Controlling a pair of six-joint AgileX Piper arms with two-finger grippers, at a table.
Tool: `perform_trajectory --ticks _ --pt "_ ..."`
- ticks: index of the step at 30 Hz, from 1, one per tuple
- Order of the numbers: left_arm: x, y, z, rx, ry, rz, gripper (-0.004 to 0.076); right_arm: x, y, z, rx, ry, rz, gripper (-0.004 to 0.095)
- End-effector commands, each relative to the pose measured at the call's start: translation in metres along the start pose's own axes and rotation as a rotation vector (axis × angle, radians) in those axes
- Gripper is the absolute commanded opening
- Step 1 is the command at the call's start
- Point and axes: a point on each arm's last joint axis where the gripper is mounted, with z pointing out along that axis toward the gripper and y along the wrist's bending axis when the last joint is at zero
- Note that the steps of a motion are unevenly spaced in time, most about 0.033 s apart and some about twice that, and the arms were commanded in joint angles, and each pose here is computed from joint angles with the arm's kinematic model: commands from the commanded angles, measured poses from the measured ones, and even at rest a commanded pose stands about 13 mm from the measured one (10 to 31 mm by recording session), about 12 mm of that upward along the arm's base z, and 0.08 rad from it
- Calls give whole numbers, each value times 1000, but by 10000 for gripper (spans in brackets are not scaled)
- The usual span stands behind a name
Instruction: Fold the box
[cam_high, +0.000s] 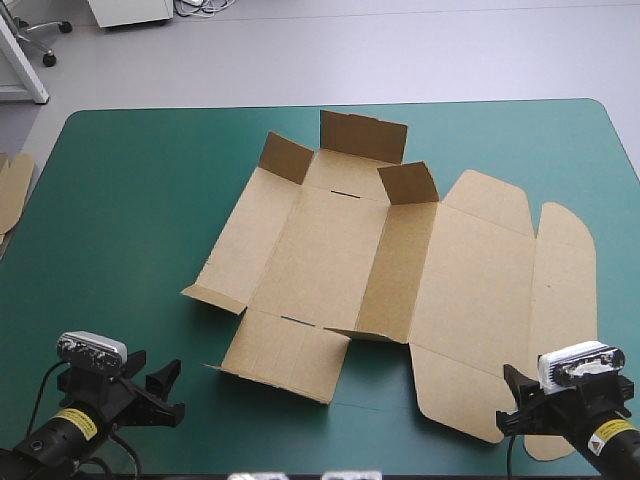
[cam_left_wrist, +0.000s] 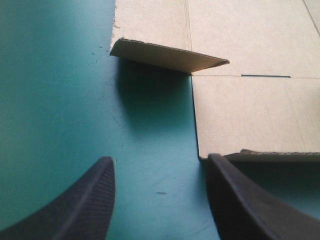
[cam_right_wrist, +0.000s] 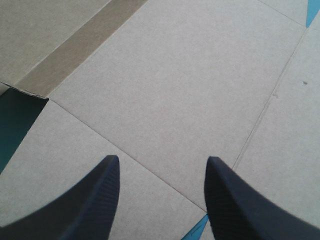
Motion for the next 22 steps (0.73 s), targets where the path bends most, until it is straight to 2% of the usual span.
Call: perform_trajectory --ticks 1,13,22 --pt "-12 -2 -2 13 -74 -10 398 -14 0 -3 5 -77 -8 484" --pt "-18 -2 6 8 -12 -11 398 -14 0 -3 5 -76 -8 484" --pt "-78 -3 -4 -36 -73 45 398 -37 0 -9 18 -125 -1 484"
